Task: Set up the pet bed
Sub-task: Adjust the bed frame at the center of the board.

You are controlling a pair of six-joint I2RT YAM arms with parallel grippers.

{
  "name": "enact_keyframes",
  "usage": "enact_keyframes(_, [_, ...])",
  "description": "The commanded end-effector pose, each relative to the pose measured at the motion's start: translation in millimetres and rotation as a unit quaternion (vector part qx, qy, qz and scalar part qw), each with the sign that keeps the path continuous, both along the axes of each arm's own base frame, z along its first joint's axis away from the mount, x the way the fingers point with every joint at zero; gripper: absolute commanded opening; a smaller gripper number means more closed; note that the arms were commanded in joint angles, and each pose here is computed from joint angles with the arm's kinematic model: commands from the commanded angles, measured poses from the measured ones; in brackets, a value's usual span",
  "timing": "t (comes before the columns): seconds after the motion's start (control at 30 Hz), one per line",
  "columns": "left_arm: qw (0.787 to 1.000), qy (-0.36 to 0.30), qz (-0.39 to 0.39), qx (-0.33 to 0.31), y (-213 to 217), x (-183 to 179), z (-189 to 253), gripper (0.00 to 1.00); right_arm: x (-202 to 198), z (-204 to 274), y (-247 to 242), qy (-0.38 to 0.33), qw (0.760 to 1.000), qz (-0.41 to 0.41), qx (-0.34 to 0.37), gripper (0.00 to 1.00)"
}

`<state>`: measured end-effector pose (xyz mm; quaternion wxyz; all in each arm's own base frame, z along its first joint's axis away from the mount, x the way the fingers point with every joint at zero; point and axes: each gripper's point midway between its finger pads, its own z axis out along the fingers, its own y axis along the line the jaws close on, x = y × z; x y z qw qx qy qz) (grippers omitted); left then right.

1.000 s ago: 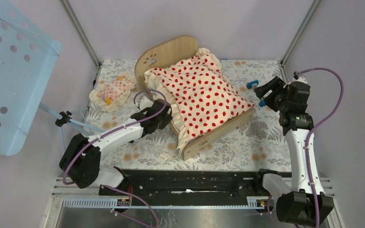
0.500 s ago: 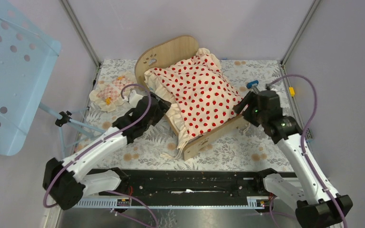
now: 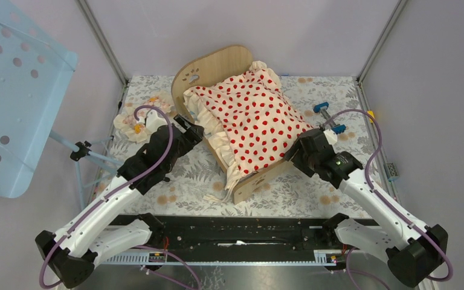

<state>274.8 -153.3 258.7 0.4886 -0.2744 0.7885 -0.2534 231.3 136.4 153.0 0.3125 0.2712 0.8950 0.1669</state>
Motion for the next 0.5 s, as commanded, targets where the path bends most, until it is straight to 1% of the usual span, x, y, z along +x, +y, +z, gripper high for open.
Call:
enact_keyframes(0.0, [1.000, -0.012, -0.001, 0.028, 8, -2, 5, 0.74, 14, 1, -3, -0.016, 0.999, -0.030, -0.013, 0.67])
enact_keyframes(0.13, [0.999, -0.017, -0.006, 0.042, 11, -3, 8, 0.74, 16, -8, -9, -0.009, 0.999, -0.032, -0.039, 0.62])
enact_keyframes(0.23, [0.998, -0.021, -0.008, 0.054, 13, -3, 11, 0.74, 20, -15, -8, -0.002, 0.998, -0.025, -0.057, 0.59])
enact_keyframes(0.3, [0.998, -0.022, -0.010, 0.062, 15, -4, 13, 0.74, 24, -19, -6, 0.003, 0.998, -0.017, -0.066, 0.55])
enact_keyframes(0.37, [0.997, -0.023, -0.016, 0.072, 16, -5, 15, 0.74, 29, -18, -5, 0.002, 0.997, -0.010, -0.078, 0.45])
enact_keyframes(0.47, [0.995, -0.026, -0.028, 0.095, 19, -8, 18, 0.74, 36, -5, -15, -0.017, 0.993, -0.003, -0.117, 0.30])
